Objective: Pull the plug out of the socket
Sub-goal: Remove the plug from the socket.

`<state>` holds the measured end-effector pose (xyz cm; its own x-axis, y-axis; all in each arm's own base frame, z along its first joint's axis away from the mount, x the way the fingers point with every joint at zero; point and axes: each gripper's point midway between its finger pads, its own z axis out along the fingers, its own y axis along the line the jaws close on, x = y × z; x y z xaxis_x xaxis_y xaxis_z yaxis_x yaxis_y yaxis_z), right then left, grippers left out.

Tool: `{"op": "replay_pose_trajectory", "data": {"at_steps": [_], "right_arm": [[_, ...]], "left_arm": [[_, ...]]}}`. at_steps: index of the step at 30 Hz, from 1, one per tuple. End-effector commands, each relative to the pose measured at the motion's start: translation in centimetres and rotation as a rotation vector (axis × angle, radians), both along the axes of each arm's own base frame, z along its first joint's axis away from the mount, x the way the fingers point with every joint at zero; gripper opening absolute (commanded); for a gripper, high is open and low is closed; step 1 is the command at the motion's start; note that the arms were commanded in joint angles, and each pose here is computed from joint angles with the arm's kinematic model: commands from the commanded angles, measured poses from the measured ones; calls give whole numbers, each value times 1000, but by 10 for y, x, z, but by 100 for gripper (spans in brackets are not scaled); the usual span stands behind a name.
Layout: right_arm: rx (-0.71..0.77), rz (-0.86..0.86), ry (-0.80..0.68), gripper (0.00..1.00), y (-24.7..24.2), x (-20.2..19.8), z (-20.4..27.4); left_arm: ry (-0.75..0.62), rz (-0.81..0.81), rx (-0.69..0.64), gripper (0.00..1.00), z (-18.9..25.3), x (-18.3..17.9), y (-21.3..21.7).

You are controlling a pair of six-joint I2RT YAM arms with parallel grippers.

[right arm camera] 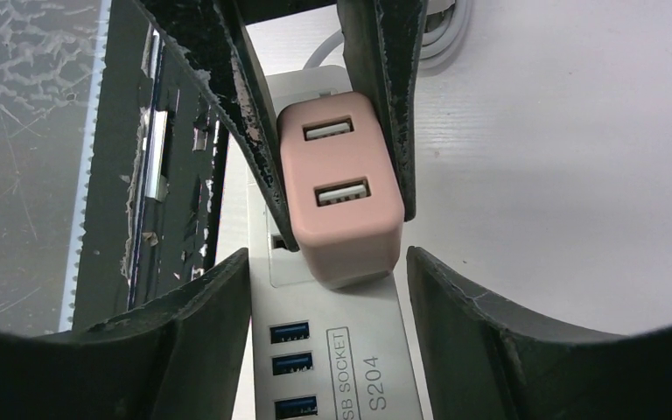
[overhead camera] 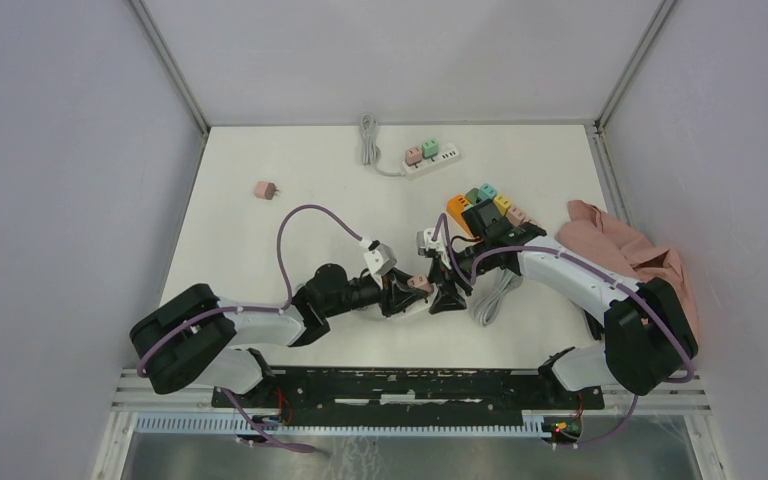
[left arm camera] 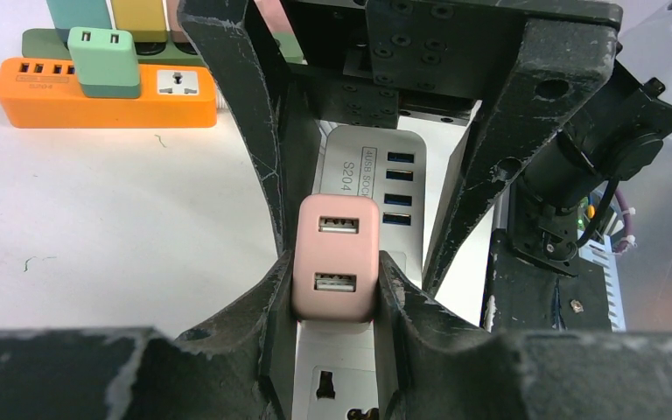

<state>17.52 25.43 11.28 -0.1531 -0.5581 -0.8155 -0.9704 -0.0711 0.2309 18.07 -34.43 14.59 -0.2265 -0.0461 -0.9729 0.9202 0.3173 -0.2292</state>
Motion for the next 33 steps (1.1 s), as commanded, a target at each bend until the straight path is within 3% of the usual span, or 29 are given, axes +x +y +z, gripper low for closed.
{"op": "replay_pose_trajectory", "data": {"at_steps": [1,7,13,20,23,27,30,33], "right_arm": [[49,46,-32,71,3,-5,9],[28,56,-53,71,3,-6,5],[11,62,-66,60,3,-6,2],[-16,62,-78,15,1,-4,0],[-39,71,-87,4,1,-4,-3],[-63,77,-95,1,1,-5,-7],[-71,74,-95,0,1,-4,-9],[-86,64,-101,0,0,-1,-11]], "left_arm": [[-83,-28,-181,3,64,2,-12],[-85,-30,-188,3,66,1,-12],[-86,-31,-196,3,69,1,-12],[-68,3,-289,3,87,5,2],[-67,15,-334,3,98,7,11],[-101,44,-221,3,92,14,4],[-234,92,-27,3,77,16,-7],[-258,120,18,3,74,20,-4]]}}
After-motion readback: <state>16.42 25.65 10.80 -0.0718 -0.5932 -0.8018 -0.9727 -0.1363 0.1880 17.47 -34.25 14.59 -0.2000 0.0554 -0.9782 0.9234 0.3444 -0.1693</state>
